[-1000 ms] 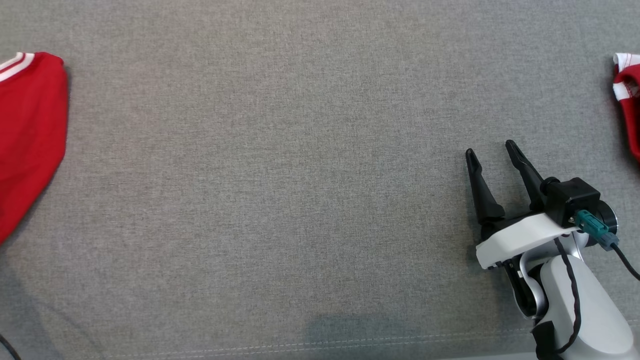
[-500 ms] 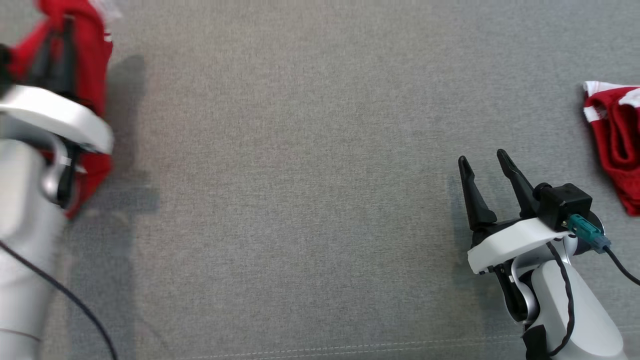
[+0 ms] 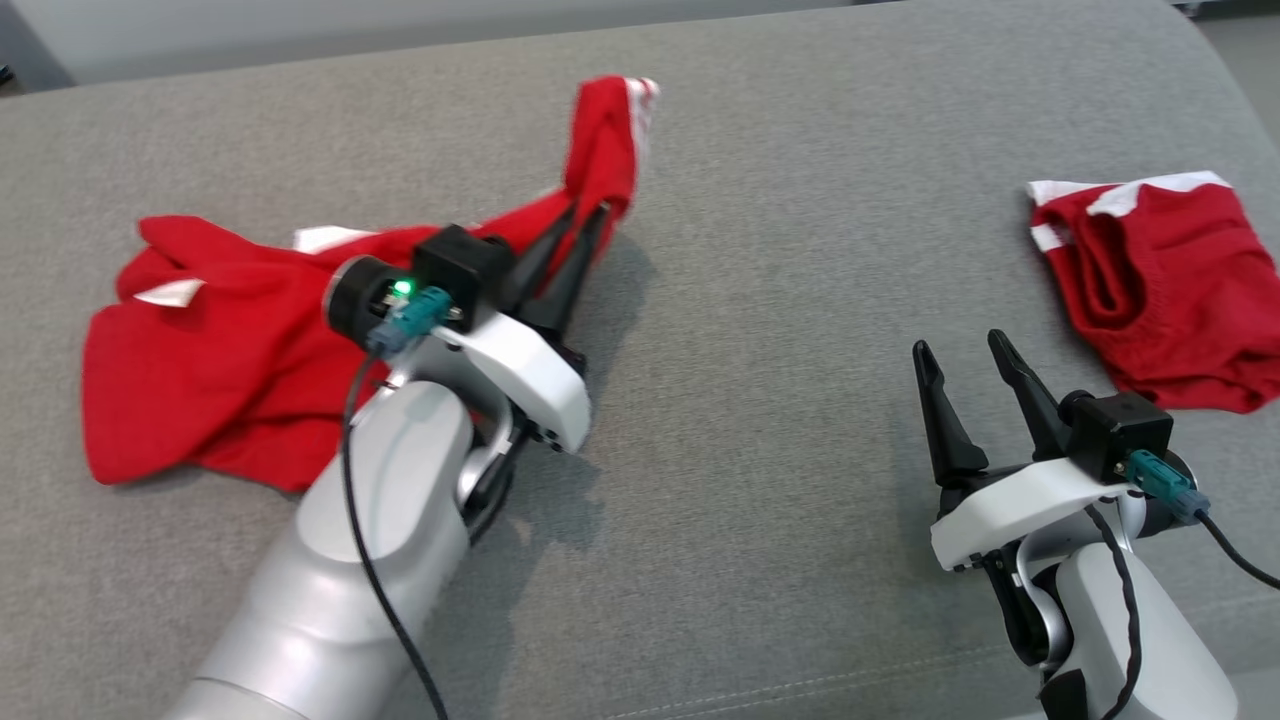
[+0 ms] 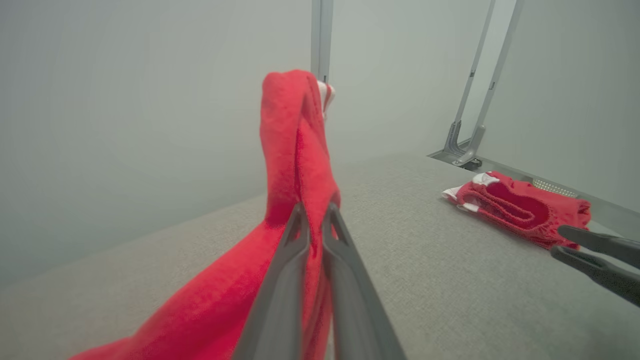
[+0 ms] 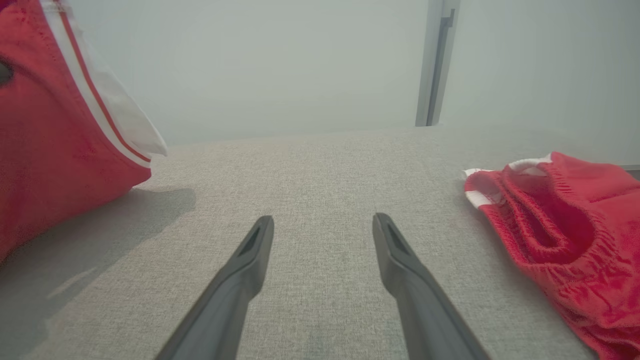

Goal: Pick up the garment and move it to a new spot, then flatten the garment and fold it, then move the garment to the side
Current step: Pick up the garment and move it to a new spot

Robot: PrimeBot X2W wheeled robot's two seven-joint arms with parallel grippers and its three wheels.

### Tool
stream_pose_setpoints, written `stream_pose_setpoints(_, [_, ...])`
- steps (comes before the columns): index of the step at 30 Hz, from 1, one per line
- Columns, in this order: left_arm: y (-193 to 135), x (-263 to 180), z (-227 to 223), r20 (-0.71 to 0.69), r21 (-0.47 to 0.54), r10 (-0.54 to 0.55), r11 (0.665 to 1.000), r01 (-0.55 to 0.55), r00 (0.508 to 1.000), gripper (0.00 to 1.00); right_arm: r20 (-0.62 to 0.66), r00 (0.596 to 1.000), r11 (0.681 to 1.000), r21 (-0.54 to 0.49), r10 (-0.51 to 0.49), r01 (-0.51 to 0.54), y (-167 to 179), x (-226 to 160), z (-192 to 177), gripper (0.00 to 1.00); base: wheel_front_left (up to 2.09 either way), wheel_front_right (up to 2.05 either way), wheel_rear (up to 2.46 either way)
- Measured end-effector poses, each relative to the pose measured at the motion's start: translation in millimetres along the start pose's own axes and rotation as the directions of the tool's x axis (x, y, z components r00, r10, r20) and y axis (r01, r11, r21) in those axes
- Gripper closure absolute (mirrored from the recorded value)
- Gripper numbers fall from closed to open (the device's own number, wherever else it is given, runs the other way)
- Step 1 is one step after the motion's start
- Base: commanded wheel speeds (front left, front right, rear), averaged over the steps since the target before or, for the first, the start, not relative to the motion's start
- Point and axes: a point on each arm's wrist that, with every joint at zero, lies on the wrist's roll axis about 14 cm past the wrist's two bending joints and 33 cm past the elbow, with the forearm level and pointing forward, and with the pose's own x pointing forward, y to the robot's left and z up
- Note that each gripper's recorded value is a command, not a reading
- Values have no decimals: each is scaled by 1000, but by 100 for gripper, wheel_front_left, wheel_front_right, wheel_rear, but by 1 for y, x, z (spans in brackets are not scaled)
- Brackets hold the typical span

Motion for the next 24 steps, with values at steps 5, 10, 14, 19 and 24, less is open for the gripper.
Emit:
stream_pose_setpoints(5, [-48,9,-16,-51,13,-118,993,119,992,67,12,999,1000,3,-31,31,-10,-13,6,0,0,0,0])
stream_pose_setpoints(10, [-66,5,-37,-113,7,-159,987,161,981,0,31,997,997,14,-72,72,-23,-23,14,0,0,0,0])
stream_pose_setpoints(14, [-67,-1,-31,-96,-9,-146,989,146,985,0,44,996,997,22,-74,73,-22,-22,18,0,0,0,0])
stream_pose_setpoints(19, [-36,-17,-25,-77,-10,-23,1000,22,997,0,43,998,999,28,-35,33,-8,-19,17,0,0,0,0])
stream_pose_setpoints(24, [11,-52,-20,-61,1,148,989,-148,987,0,52,997,998,10,54,-54,21,-11,21,0,0,0,0])
